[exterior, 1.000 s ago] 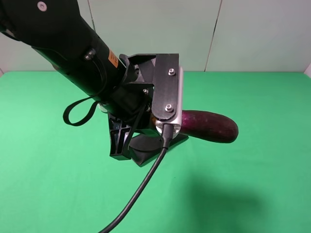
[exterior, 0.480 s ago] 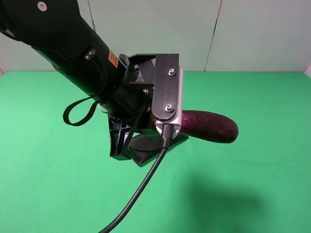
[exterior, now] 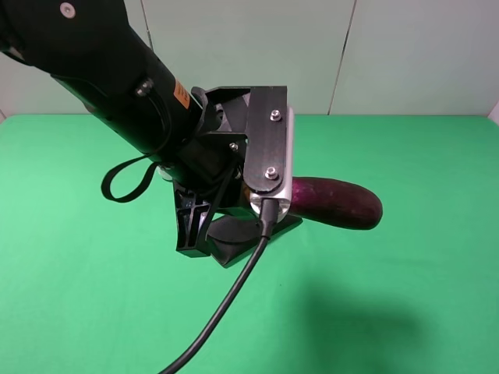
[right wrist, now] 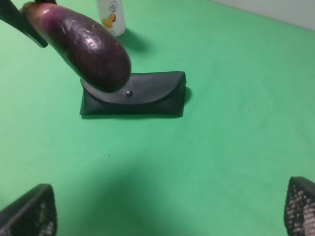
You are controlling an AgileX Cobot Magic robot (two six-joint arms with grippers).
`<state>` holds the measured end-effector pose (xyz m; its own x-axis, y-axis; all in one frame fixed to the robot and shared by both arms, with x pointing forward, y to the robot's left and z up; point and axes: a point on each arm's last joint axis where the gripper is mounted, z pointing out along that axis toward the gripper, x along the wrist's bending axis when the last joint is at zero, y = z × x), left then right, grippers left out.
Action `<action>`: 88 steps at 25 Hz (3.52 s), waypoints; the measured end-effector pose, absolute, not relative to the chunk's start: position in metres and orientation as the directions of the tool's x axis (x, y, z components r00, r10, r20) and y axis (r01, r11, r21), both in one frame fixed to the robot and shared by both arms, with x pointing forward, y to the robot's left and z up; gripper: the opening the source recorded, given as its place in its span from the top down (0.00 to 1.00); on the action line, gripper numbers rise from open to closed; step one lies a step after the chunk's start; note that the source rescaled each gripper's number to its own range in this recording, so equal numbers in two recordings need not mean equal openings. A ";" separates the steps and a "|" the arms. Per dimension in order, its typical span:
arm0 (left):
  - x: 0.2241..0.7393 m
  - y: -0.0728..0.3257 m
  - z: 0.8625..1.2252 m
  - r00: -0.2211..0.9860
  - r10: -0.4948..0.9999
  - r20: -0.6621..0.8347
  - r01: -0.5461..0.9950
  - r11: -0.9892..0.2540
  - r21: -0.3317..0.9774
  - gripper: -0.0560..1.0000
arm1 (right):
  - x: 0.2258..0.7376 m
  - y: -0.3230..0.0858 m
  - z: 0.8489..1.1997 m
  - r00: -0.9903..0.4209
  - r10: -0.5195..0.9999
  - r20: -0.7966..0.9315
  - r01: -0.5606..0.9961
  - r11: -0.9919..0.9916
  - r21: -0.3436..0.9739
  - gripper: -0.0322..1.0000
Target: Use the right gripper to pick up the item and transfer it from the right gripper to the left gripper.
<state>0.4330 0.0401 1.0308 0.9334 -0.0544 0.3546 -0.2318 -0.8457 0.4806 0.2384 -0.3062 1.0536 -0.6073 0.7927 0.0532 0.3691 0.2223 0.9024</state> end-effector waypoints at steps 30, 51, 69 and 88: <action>0.413 0.069 1.083 0.927 0.328 0.181 0.140 -0.751 0.646 0.95 | 0.235 -0.304 1.054 -0.137 0.989 0.058 0.431 0.007 0.902 0.00; 0.361 0.197 1.089 0.578 0.785 0.223 0.562 -0.581 0.588 0.95 | 0.235 -0.304 1.054 -0.139 0.988 0.061 0.432 0.005 0.902 0.00; 0.353 0.233 1.039 0.308 0.914 0.265 0.682 -0.406 0.609 0.95 | 0.235 -0.304 1.054 -0.139 0.988 0.061 0.432 0.005 0.902 0.00; 0.421 0.270 1.006 0.128 0.983 0.132 0.789 -0.182 0.587 0.95 | 0.235 -0.304 1.054 -0.139 0.988 0.061 0.432 0.005 0.902 0.00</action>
<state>0.4209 0.2703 1.0063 0.1278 0.9830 0.1322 0.7892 -0.1815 0.5867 0.2352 -0.3041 1.0536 -0.1391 0.9884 0.0606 0.4317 0.0055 0.9020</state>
